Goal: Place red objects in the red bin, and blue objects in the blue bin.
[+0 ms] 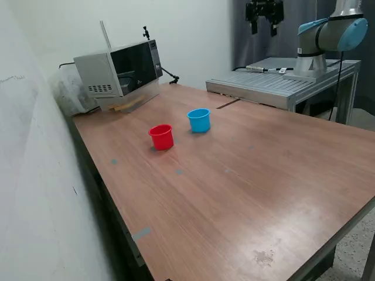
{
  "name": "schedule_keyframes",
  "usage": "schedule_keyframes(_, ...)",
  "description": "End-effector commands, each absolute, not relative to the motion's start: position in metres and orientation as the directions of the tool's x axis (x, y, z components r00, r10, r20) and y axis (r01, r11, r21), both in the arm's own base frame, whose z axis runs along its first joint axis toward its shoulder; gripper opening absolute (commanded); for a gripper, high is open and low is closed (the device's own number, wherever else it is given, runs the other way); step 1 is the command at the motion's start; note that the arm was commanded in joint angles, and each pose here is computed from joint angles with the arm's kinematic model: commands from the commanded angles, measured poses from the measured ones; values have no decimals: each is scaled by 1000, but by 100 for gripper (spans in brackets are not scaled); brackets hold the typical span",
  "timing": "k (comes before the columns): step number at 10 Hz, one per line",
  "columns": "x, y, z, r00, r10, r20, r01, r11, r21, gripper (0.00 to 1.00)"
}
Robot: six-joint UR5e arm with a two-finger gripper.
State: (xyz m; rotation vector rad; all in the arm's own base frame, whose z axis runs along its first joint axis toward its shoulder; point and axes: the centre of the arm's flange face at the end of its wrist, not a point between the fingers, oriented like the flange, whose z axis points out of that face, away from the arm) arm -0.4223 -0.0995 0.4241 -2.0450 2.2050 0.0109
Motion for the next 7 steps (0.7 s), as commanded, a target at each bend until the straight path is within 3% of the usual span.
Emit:
schedule_keyframes(1, -358, -150, 522, 68, -993, -101, -989, -54, -137, 100)
schedule_keyframes(4, -329, -188, 546, 190, -977, -101, -965, -167, -201, 100)
schedule_keyframes(7, -319, -181, 535, 188, -977, -99, -938, -149, -312, 100)
